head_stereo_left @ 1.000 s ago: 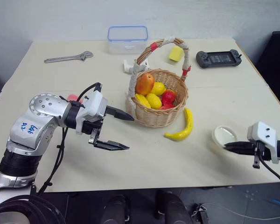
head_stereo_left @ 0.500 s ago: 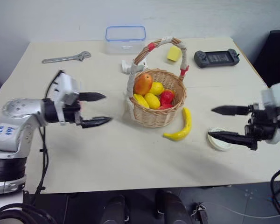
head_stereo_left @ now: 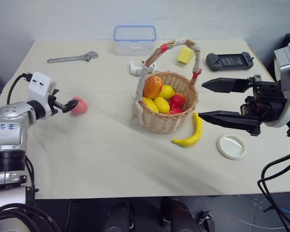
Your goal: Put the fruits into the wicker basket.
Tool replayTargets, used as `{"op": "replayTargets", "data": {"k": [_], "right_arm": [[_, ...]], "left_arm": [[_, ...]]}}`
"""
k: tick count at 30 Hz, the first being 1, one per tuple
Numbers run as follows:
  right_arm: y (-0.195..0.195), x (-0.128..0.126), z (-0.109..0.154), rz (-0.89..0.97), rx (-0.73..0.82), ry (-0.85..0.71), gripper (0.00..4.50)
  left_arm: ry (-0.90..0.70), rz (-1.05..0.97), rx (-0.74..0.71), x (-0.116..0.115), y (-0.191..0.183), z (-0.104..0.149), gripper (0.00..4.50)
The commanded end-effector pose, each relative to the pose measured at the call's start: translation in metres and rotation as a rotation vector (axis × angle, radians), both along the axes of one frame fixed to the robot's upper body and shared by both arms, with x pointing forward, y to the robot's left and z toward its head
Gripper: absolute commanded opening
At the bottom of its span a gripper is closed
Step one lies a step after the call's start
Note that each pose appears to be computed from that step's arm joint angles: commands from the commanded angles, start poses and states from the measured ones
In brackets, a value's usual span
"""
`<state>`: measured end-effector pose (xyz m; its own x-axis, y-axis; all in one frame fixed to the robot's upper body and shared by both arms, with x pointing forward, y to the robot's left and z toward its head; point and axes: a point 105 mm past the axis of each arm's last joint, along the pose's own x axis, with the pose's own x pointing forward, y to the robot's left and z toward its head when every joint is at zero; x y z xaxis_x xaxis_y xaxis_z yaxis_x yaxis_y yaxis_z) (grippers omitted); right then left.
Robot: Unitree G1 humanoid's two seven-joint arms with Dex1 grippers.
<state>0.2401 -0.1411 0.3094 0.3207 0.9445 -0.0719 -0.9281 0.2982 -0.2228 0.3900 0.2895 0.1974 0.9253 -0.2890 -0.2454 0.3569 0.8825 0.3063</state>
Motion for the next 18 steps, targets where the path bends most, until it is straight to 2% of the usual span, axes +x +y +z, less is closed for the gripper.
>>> {"op": "replayTargets", "data": {"k": [1,7,11,14,18], "right_arm": [[0.001,-0.004,0.005,0.011,-0.008,-0.044,4.39],[-0.001,-0.004,0.001,-0.004,-0.012,-0.049,4.39],[-0.002,-0.004,0.001,-0.010,-0.007,-0.052,4.39],[-0.003,-0.005,0.001,-0.015,-0.007,-0.053,4.50],[-0.005,-0.005,0.001,-0.026,-0.006,-0.056,4.50]], "left_arm": [[0.012,-0.014,0.036,0.007,0.000,-0.004,4.50],[0.110,-0.006,0.033,0.014,-0.002,-0.027,4.50],[0.112,0.005,0.021,0.020,-0.003,-0.028,4.50],[0.097,0.004,0.003,0.022,-0.004,-0.025,3.92],[0.094,-0.001,0.000,0.023,-0.004,-0.022,2.77]]}}
